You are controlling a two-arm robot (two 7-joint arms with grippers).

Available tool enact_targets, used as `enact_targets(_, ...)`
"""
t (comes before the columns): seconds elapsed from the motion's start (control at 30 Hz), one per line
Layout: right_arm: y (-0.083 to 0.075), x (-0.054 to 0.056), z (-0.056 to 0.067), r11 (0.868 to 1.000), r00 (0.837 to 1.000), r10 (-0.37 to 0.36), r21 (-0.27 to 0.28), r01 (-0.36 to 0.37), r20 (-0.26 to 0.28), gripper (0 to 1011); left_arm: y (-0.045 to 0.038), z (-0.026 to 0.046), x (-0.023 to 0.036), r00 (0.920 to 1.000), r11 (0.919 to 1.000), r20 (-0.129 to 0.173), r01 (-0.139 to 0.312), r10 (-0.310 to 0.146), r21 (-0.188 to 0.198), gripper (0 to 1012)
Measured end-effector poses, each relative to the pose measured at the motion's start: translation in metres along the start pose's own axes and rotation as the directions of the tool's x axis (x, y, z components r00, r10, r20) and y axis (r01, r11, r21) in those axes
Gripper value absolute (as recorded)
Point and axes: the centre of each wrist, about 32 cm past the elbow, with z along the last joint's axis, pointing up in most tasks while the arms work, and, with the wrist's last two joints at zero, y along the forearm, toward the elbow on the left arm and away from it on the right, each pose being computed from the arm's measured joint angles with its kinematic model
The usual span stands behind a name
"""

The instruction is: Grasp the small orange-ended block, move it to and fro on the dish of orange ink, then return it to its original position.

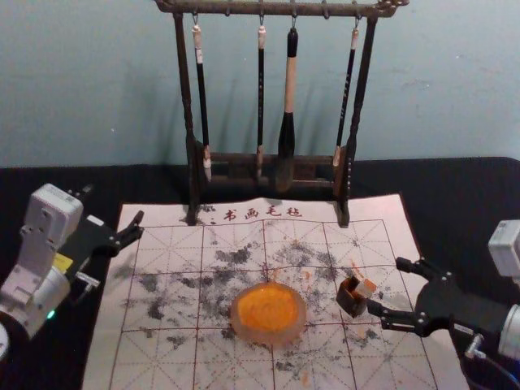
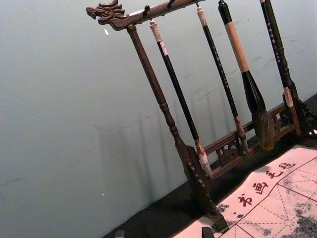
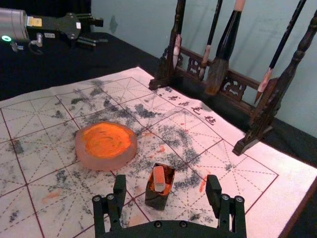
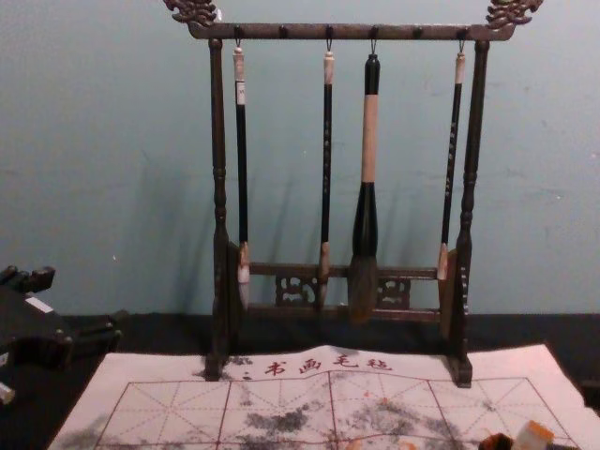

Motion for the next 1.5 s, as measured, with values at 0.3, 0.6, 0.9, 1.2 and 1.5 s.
enact_targets(0.3,0.01,0.004,-0.003,1.0,1.0,0.018,-0.012,-0.018,0.0,1000,0.0,0.0,0.0,1.0,1.0,0.0,0.0,0.0,0.0,1001)
enact_targets(0.6,0.015,0.006,-0.003,0.999,0.999,0.033,-0.023,-0.033,0.001,1000,0.0,0.0,0.0,1.0,1.0,0.0,0.0,0.0,0.0,1001)
enact_targets(0.9,0.019,0.007,-0.003,0.999,0.999,0.041,-0.028,-0.041,-0.002,1000,0.0,0.0,0.0,1.0,1.0,0.0,0.0,0.0,0.0,1001)
enact_targets(1.2,0.019,0.007,-0.003,0.999,0.999,0.041,-0.028,-0.041,-0.002,1000,0.0,0.0,0.0,1.0,1.0,0.0,0.0,0.0,0.0,1001)
enact_targets(1.5,0.019,0.007,-0.003,0.999,0.999,0.041,-0.028,-0.041,-0.002,1000,0.0,0.0,0.0,1.0,1.0,0.0,0.0,0.0,0.0,1001)
